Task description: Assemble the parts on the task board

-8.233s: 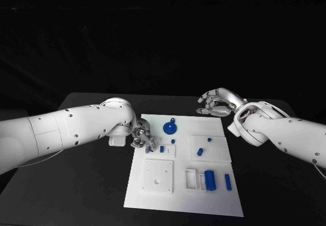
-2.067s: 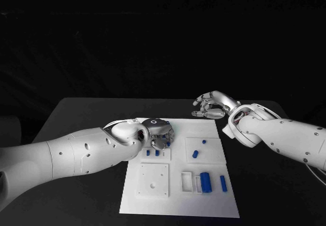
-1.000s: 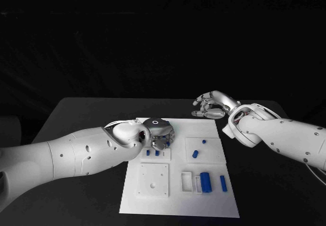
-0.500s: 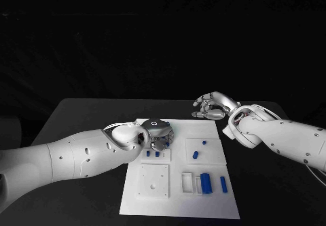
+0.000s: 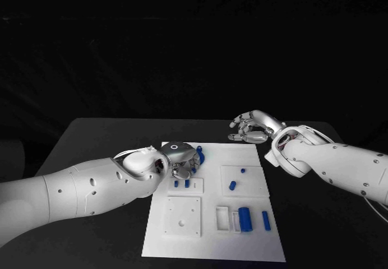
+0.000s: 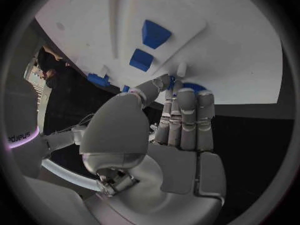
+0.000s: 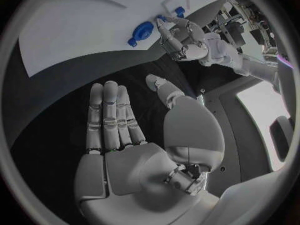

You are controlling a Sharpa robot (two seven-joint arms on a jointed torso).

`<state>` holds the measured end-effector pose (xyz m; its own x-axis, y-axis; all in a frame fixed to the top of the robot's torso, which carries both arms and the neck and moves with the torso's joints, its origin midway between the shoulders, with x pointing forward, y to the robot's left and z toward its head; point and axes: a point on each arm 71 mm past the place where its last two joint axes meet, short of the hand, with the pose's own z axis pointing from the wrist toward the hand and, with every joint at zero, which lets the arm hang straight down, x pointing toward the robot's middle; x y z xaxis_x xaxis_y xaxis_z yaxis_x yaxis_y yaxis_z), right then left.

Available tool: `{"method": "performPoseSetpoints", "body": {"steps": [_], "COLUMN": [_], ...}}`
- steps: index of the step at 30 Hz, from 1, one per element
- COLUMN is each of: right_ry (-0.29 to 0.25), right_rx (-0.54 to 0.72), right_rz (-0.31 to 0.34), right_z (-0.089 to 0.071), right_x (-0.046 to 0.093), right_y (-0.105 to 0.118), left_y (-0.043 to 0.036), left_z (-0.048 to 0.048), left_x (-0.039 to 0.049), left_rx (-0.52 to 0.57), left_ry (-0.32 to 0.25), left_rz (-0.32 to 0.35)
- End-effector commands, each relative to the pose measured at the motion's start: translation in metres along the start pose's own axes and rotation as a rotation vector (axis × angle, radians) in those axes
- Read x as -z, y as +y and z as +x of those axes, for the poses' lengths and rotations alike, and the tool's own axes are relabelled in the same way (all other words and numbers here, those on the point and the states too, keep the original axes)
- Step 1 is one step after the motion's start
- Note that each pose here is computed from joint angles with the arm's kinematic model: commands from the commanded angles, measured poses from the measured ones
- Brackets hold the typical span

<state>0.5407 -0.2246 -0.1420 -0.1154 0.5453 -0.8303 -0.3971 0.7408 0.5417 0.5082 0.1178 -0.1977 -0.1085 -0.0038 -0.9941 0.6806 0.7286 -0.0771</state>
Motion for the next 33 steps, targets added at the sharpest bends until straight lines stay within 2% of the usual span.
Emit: {"method": "performPoseSetpoints", "body": {"steps": [1, 3, 13, 18, 20, 27, 33], "right_ry": [0.011, 0.011, 0.011, 0.011, 0.011, 0.013, 0.014], "right_rx": [0.000, 0.000, 0.000, 0.001, 0.001, -0.001, -0.001], "right_rz": [-0.011, -0.011, -0.009, -0.006, -0.006, -0.008, -0.008], "right_z": [0.001, 0.001, 0.001, 0.001, 0.001, 0.002, 0.002], "right_x": [0.000, 0.000, 0.001, 0.002, 0.002, 0.002, 0.002], "right_y": [0.001, 0.001, 0.000, -0.001, -0.001, -0.001, -0.001], "left_y": [-0.0006, 0.0017, 0.0159, 0.0267, 0.0281, 0.0306, 0.0273], "left_z": [-0.0044, -0.0100, -0.0232, -0.0217, -0.0213, -0.0174, -0.0099], "left_x": [0.0028, 0.0027, 0.0214, 0.0300, 0.0310, 0.0346, 0.0337], "left_rx": [0.068, 0.086, 0.106, 0.104, 0.104, 0.109, 0.121], "left_ry": [-0.023, -0.017, -0.042, -0.016, -0.013, -0.007, 0.008], "left_rz": [-0.013, -0.030, -0.065, -0.099, -0.103, -0.108, -0.101]}}
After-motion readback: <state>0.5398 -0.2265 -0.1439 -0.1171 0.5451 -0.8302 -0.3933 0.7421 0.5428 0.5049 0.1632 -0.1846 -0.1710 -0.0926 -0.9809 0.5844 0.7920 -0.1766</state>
